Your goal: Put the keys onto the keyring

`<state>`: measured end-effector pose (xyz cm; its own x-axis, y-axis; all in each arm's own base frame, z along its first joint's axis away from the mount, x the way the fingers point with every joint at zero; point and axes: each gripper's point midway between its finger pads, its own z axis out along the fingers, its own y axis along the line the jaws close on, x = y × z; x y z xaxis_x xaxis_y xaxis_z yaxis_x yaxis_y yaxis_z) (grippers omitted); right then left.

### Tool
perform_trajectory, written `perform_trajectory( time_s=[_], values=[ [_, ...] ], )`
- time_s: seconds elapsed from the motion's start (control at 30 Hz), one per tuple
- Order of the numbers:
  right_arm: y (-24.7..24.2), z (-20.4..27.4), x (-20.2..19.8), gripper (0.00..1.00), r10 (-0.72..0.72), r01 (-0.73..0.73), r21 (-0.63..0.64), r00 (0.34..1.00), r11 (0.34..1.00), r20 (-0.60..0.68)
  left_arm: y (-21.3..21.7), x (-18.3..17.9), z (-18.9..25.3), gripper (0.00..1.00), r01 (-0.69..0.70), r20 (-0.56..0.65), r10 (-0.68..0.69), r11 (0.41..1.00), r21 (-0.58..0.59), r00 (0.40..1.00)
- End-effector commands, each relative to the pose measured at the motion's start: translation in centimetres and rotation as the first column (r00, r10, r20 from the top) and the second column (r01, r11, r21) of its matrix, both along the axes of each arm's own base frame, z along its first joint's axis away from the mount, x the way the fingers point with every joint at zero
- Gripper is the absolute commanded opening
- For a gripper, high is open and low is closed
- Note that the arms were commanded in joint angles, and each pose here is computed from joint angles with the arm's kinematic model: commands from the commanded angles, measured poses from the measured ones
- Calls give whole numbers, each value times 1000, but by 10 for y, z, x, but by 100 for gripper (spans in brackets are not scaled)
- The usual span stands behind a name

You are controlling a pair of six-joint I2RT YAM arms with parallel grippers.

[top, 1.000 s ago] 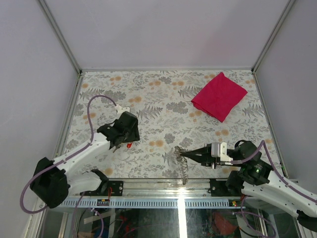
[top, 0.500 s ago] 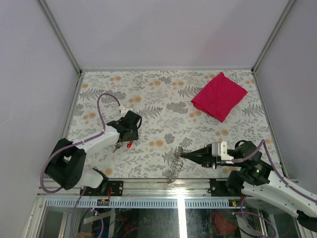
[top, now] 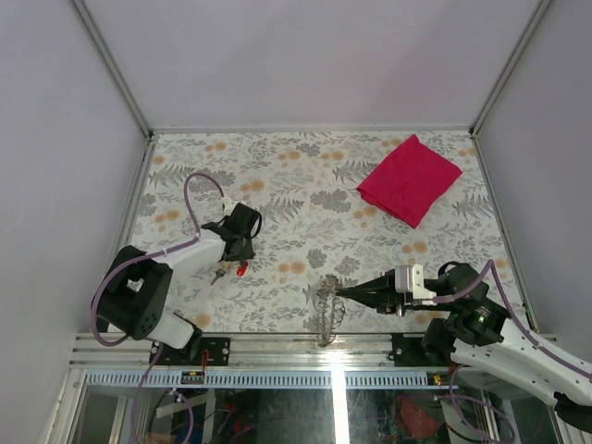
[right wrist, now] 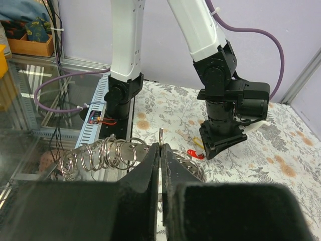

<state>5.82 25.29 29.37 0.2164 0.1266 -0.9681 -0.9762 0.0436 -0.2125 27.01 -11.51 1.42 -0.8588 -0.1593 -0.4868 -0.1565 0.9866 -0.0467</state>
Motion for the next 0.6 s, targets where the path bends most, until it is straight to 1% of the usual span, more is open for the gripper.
perform_trajectory(
  time_s=[0.0,0.33,0.57],
  values=[
    [-2,27,-5,0,14,-17,77,999,997,39,-8,18,7,24,16,55,-14,999,-33,998],
    [-1,27,-5,0,22,-25,74,999,997,40,-9,18,8,1,22,52,-20,999,-35,998],
    [1,26,-4,0,22,-25,70,999,997,41,-13,17,31,0,57,90,-50,996,-68,995]
  ],
)
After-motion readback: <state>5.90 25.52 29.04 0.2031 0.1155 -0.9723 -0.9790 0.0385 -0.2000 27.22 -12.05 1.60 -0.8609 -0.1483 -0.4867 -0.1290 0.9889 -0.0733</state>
